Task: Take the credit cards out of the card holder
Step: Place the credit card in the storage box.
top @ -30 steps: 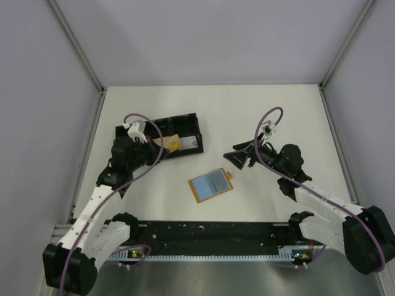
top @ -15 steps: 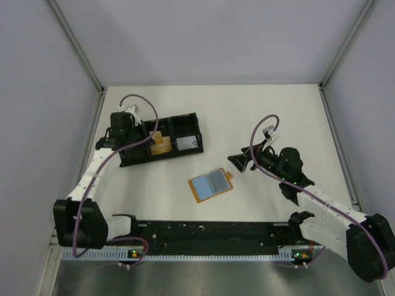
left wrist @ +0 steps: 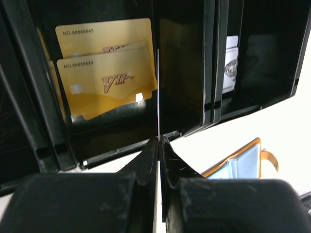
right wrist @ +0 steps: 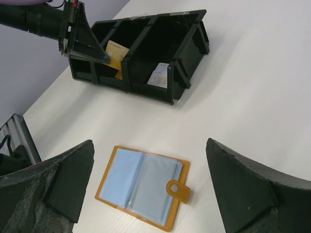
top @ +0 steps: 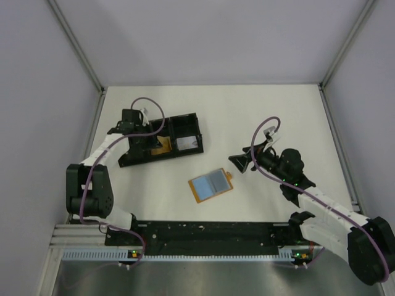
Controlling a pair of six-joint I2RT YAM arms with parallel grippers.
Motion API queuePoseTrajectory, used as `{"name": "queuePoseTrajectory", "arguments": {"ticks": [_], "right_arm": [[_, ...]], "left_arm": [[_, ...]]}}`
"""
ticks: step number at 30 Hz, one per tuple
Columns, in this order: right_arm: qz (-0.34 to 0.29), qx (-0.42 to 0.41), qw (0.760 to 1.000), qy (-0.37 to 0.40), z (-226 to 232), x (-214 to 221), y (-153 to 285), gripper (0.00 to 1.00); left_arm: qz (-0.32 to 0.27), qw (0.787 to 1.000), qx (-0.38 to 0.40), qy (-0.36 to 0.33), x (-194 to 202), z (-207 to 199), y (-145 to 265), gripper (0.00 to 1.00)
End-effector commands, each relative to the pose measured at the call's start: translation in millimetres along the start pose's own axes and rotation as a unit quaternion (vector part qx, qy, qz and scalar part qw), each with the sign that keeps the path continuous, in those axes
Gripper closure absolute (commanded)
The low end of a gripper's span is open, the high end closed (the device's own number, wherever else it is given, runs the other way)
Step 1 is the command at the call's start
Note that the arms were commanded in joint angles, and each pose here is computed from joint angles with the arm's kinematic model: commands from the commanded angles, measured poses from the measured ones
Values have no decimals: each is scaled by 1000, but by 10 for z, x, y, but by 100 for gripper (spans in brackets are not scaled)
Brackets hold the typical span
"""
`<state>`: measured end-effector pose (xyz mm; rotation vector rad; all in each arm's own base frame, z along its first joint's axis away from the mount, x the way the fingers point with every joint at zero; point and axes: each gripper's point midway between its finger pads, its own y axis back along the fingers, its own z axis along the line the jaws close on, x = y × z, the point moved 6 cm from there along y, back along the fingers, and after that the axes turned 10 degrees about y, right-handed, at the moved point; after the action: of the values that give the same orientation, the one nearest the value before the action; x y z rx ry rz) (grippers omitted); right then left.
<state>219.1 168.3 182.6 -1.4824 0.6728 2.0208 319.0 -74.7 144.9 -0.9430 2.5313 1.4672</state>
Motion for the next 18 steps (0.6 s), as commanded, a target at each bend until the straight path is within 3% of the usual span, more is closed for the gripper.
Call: {"name": "queuePoseTrajectory", "arguments": {"ticks": [1, 8, 18], "right_arm": [[-19, 5, 1000, 16, -15, -87, 12, 4], [-16, 9, 1000, 18, -24, -73, 17, 4], [-1, 21, 1000, 19, -50, -79, 12, 4]], "left_arm": [[-28, 999, 35, -9, -206, -209, -81, 94], [-49, 999, 11, 1, -256, -158, -107, 62], [-143, 989, -20, -41, -369, -260, 568, 42]]}}
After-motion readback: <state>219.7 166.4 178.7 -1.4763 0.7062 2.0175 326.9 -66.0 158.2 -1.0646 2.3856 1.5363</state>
